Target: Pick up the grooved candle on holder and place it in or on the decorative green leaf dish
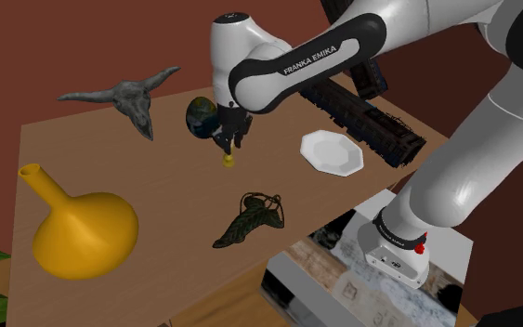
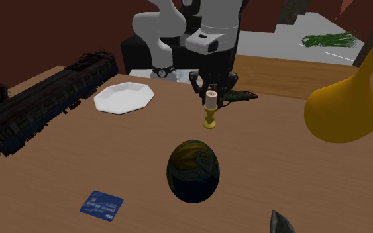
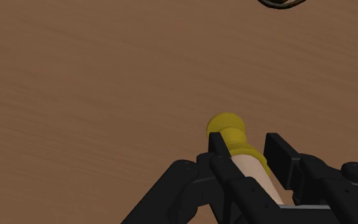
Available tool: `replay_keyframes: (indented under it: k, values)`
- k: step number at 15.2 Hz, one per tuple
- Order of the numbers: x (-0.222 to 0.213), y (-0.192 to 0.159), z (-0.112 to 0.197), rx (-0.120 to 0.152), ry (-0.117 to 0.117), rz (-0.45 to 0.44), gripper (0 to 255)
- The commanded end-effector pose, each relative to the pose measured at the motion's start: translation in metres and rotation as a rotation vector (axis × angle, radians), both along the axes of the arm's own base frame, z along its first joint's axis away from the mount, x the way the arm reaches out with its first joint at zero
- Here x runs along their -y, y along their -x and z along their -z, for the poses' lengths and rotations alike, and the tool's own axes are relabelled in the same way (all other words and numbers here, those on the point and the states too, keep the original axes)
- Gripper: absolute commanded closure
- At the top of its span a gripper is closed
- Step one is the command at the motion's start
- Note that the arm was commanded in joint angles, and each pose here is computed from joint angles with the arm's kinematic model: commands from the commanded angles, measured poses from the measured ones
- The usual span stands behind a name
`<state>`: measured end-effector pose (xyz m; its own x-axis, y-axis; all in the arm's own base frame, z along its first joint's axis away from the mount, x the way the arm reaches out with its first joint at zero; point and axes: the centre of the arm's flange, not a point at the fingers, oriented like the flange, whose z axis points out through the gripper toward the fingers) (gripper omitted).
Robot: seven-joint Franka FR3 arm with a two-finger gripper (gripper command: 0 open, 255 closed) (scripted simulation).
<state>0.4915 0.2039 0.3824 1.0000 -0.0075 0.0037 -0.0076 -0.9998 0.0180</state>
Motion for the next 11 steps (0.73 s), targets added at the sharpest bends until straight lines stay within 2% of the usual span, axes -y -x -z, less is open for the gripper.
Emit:
replay_keyframes:
  k: [1,11]
  values:
    - [0.0,0.0,-0.011,0.0,0.0,0.0,255]
    - [0.0,0.0,-0.063,0.0,0.0,0.0,255]
